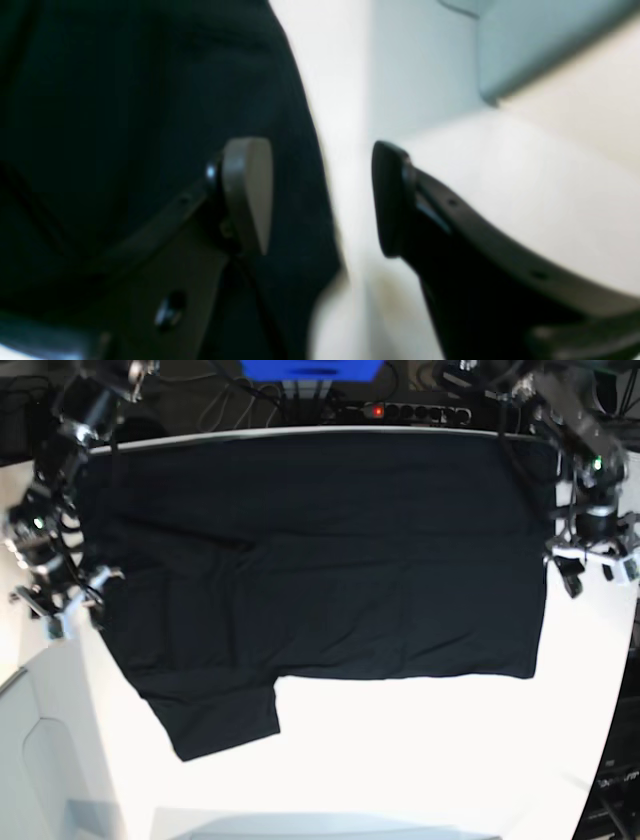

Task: Fold the T-shirt properly
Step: 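Move both grippers to the shirt's side edges midway along the body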

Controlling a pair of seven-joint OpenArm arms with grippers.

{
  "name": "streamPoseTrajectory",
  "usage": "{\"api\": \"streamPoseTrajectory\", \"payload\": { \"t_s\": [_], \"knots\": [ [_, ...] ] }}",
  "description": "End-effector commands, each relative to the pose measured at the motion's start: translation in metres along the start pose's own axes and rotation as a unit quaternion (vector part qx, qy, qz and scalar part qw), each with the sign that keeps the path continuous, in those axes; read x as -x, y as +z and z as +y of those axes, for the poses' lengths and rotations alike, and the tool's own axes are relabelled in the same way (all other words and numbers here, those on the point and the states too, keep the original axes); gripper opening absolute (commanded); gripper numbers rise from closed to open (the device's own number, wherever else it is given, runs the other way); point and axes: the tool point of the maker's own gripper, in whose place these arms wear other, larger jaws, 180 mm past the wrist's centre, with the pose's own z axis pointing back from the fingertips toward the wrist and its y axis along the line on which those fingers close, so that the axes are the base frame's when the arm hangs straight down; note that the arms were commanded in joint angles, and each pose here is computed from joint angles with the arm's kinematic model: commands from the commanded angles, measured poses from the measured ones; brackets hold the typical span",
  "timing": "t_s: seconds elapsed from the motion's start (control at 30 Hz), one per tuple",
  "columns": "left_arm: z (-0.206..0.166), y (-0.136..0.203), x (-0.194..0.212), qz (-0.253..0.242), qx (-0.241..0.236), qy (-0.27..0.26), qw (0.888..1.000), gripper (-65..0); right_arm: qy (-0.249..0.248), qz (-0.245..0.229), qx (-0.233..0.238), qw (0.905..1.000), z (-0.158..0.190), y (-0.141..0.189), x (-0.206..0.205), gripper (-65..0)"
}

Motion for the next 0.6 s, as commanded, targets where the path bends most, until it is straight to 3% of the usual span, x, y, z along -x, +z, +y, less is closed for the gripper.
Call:
{"api": "streamPoseTrajectory", "payload": {
  "t_s": [0.0, 0.1, 0.3, 0.47, 0.57],
  "knots": [
    [-0.005, -0.005, -0.019, -0.029, 0.008, 0.004, 1.000, -23.4, 0.002, -0.025, -0.004, 0.9997, -0.003, -0.007, -0.020, -32.2],
    [-0.014, -0.026, -0.020, -0.027, 0.022, 0.031, 0.999, -23.4, -0.033, -0.019, -0.023, 0.9990, 0.002, -0.041, -0.027, -32.1],
    [-0.033, -0.072, -0.029, -0.006, 0.060, 0.034, 0.998, -23.4, -0.128, -0.021, -0.038, 0.9908, -0.009, -0.100, -0.045, -32.1],
    [-0.033, -0.099, -0.036, 0.007, 0.067, 0.058, 0.996, -23.4, -0.201, -0.048, -0.006, 0.9784, -0.035, -0.127, -0.047, -32.1],
    [-0.032, -0.115, -0.033, 0.025, 0.071, 0.078, 0.994, -23.4, -0.205, -0.040, -0.017, 0.9777, -0.029, -0.139, -0.039, -32.1]
  ]
}}
